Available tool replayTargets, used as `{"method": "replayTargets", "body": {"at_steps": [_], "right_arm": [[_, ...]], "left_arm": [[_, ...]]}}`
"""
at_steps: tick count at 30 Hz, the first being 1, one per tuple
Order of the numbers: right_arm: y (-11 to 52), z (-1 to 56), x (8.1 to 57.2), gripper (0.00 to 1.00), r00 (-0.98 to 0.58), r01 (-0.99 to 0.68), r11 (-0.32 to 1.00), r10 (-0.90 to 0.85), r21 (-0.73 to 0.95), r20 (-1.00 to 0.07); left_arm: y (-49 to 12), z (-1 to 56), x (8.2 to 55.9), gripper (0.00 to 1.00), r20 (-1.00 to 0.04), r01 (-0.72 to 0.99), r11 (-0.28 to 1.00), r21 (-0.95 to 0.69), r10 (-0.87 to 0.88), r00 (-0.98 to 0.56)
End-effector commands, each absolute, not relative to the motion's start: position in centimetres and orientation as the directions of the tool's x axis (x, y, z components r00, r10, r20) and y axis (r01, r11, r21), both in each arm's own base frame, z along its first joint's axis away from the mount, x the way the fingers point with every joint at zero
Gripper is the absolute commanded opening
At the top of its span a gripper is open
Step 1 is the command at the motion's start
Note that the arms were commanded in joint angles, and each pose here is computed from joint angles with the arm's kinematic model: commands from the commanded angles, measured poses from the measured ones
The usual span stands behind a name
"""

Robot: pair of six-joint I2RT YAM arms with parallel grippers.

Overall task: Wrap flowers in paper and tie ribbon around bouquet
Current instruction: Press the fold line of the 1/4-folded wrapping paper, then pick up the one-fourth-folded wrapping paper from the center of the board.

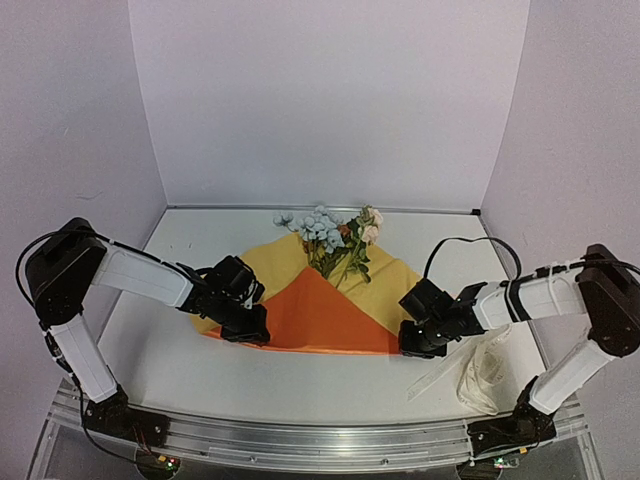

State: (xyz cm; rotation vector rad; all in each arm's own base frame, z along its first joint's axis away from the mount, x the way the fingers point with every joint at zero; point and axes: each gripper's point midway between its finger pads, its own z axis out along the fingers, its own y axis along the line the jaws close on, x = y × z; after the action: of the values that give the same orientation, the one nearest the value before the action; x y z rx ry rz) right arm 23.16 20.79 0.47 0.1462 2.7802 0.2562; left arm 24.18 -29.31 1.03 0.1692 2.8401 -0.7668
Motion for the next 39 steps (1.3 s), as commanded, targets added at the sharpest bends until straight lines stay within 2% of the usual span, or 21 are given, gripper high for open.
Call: {"method": "replayTargets", "body": {"at_steps": [1,5,16,23,28,34,39], "right_arm": [[15.4,-1.4,21.4,0.18,-0.935,0.195,0.979,0.205,0.065,-0.291],[15.3,-0.6,21.3,0.21,-0.927,0.207,0.974,0.226,0.096,-0.300],[17.1,1.3,20.8,0.53,-0.901,0.222,0.953,0.282,0.207,-0.329],[17.9,0.0,22.4,0.56,-0.816,0.326,0.882,0.444,0.339,-0.370],[17.6,-0.4,23.4,0.53,-0.730,0.390,0.817,0.556,0.425,-0.398],[16.2,0.2,22.5,0.48,-0.664,0.423,0.783,0.611,0.457,-0.431],[14.5,1.0,20.7,0.54,-0.666,0.443,0.797,0.599,0.410,-0.445]], "left_arm": [[-26.5,-2.4,22.3,0.01,-0.116,0.112,0.925,-0.364,0.074,-0.991],[-26.6,-2.2,22.5,0.01,-0.120,0.115,0.924,-0.365,0.076,-0.990],[-26.9,-1.9,22.6,0.01,-0.124,0.116,0.919,-0.376,0.073,-0.990],[-26.9,-1.9,22.6,0.02,-0.123,0.115,0.918,-0.380,0.073,-0.990],[-26.9,-1.9,22.5,0.01,-0.120,0.116,0.918,-0.380,0.076,-0.990],[-27.0,-1.8,22.6,0.01,-0.123,0.119,0.916,-0.383,0.077,-0.989],[-27.0,-1.7,22.5,0.02,-0.123,0.115,0.915,-0.388,0.072,-0.990]]}}
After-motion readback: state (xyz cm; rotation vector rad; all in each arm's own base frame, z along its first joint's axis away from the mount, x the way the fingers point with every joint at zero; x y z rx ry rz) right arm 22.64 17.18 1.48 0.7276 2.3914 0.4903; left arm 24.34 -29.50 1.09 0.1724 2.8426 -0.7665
